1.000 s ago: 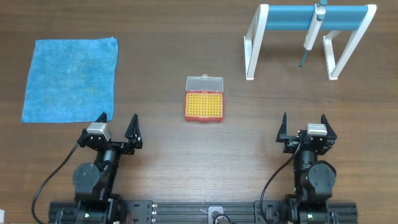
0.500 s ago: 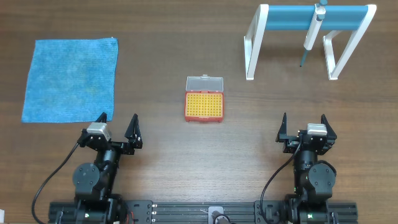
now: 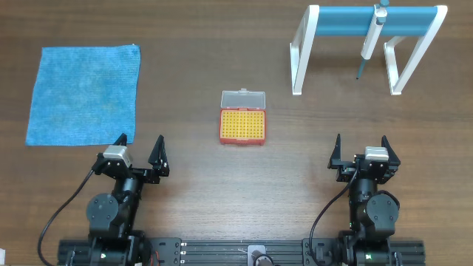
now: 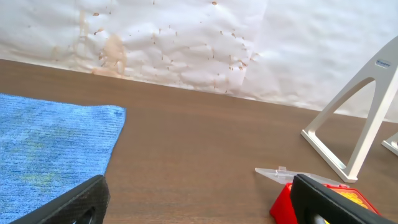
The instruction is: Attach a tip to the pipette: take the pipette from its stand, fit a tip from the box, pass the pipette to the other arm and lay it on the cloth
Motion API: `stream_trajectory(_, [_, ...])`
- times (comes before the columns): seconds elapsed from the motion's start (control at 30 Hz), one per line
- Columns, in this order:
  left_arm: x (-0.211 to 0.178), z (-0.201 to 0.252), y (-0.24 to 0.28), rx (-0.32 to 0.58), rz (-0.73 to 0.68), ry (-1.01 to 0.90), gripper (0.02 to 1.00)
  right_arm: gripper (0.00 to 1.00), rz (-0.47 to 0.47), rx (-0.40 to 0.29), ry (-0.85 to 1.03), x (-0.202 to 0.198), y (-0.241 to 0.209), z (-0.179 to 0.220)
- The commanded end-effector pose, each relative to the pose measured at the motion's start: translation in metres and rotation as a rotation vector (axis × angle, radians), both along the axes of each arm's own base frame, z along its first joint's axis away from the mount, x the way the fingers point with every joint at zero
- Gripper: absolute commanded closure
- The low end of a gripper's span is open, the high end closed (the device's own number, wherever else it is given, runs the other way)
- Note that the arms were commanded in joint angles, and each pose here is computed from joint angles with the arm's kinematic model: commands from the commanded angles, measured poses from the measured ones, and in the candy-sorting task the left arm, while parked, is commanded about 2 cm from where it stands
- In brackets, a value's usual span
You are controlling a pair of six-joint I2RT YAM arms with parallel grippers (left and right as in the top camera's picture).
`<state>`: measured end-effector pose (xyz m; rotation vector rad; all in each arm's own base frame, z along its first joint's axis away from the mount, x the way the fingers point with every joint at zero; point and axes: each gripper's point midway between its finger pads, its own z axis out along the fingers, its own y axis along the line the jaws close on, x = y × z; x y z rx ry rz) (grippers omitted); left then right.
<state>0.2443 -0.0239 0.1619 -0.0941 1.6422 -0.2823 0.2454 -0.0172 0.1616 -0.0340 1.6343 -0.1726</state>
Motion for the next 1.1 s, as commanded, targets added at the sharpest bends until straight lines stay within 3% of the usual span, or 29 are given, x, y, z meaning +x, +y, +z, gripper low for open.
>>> stream_trajectory(0.03, [0.000,-0.004,-0.002,0.015,-0.013,0.002,0.082,0.027,0.000,0.019,-0.001,0.000,0.000,-0.002])
stream_trajectory(0.43, [0.000,-0.004,-0.002,0.015,-0.013,0.002,0.082,0.025,0.004,0.020,0.002,0.000,0.001,-0.003])
stream_trajectory(0.5, [0.000,-0.004,-0.002,0.015,-0.013,0.002,0.082,0.025,0.064,0.059,0.009,0.002,0.011,-0.005])
stream_trajectory(0.63, [0.000,-0.004,-0.002,0.015,-0.013,0.002,0.082,0.027,0.050,0.089,-0.094,0.018,0.008,0.034])
stream_trajectory(0.7, [0.000,-0.004,-0.002,0.015,-0.013,0.002,0.082,0.027,0.051,0.091,-0.052,0.035,0.008,0.042])
stream_trajectory(0.93, [0.000,-0.004,-0.002,0.015,-0.013,0.002,0.082,0.027,-0.019,0.090,-0.048,0.162,-0.023,0.056])
stream_trajectory(1.1, [0.000,-0.004,-0.002,0.015,-0.013,0.002,0.082,0.025,-0.041,0.093,-0.002,0.199,-0.036,0.036])
